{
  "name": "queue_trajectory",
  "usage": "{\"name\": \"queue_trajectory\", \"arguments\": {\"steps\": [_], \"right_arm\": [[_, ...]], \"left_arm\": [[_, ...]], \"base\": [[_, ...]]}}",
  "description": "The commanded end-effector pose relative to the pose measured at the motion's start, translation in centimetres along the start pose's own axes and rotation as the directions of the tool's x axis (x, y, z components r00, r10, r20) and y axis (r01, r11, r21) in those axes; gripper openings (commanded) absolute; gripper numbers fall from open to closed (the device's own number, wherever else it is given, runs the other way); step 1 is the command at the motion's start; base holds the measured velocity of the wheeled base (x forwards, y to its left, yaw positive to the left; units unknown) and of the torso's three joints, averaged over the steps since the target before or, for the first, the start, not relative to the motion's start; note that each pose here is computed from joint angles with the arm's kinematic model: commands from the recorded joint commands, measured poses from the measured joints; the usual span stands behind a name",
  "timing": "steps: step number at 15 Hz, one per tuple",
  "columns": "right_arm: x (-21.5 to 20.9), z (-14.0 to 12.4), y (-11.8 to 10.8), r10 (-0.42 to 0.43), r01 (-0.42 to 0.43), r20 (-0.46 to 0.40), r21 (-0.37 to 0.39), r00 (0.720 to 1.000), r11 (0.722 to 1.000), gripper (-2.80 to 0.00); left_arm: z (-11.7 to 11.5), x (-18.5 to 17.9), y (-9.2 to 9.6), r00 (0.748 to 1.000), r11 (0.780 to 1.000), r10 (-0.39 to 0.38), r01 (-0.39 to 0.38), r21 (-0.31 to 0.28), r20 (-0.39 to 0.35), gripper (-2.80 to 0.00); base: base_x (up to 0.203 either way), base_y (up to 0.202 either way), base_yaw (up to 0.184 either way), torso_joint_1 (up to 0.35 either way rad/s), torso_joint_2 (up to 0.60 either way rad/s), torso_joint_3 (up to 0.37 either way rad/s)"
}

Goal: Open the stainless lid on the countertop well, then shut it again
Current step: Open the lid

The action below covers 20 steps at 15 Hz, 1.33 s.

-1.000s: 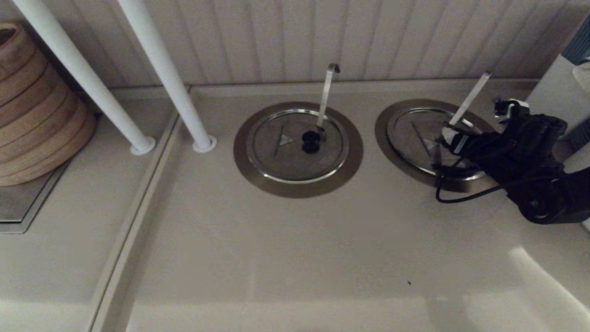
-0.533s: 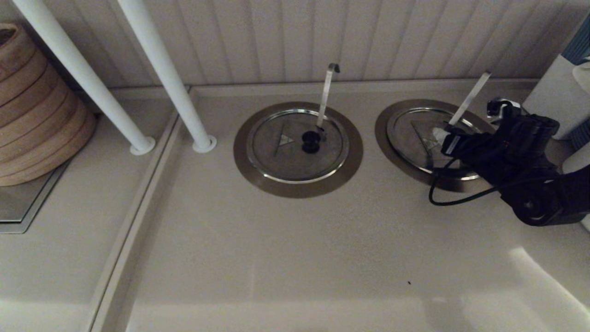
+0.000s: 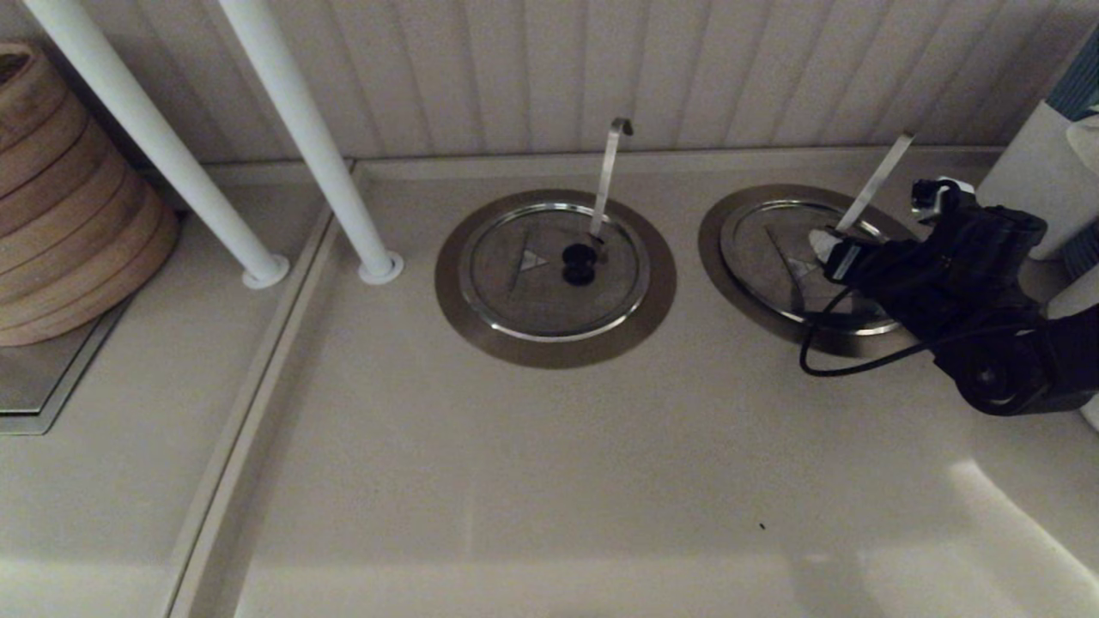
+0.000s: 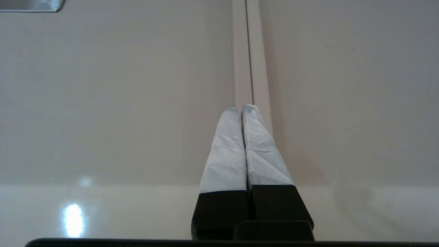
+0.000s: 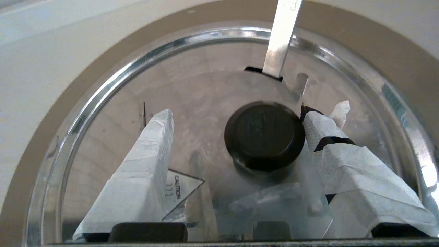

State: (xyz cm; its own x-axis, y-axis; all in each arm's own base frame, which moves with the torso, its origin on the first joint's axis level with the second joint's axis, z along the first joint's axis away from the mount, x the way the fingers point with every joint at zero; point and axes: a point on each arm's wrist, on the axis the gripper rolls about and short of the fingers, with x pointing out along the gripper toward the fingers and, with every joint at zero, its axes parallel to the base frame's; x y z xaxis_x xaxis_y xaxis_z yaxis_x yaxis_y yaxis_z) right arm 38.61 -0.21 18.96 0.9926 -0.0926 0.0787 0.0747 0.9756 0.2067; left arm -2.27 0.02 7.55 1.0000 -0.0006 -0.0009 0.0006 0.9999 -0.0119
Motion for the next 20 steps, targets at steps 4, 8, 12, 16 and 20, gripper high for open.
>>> {"name": "queue_trajectory", "arguments": {"steps": [4, 8, 12, 16, 20], "right_arm": [[0.7, -0.2, -0.3, -0.007, 0.007, 0.008, 0.003, 1.0, 1.0, 0.0], [1.4, -0.8, -0.4, -0.009, 0.009, 0.003, 0.002, 1.0, 1.0, 0.0], [1.9, -1.3, -0.5, -0.011, 0.011, -0.002, 0.015, 1.0, 1.0, 0.0], [2.1, -0.7, -0.3, -0.008, 0.007, 0.02, 0.039, 1.0, 0.999, 0.0], [2.3, -0.3, -0.2, -0.01, 0.009, 0.037, 0.043, 0.999, 0.999, 0.0]], "left_arm": [[0.0, 0.0, 0.0, 1.0, 1.0, 0.001, -0.001, 0.0, -0.001, -2.8], [0.0, 0.0, 0.0, 1.0, 1.0, 0.001, -0.001, 0.0, -0.001, -2.8], [0.0, 0.0, 0.0, 1.0, 1.0, 0.001, -0.001, 0.0, -0.001, -2.8], [0.0, 0.0, 0.0, 1.0, 1.0, 0.0, 0.0, 0.0, -0.001, -2.8], [0.0, 0.0, 0.0, 1.0, 1.0, 0.001, -0.001, 0.0, -0.001, -2.8]], "base": [[0.0, 0.0, 0.0, 0.0, 0.0, 0.0], [0.0, 0.0, 0.0, 0.0, 0.0, 0.0], [0.0, 0.0, 0.0, 0.0, 0.0, 0.0], [0.0, 0.0, 0.0, 0.0, 0.0, 0.0], [0.0, 0.0, 0.0, 0.0, 0.0, 0.0]]}}
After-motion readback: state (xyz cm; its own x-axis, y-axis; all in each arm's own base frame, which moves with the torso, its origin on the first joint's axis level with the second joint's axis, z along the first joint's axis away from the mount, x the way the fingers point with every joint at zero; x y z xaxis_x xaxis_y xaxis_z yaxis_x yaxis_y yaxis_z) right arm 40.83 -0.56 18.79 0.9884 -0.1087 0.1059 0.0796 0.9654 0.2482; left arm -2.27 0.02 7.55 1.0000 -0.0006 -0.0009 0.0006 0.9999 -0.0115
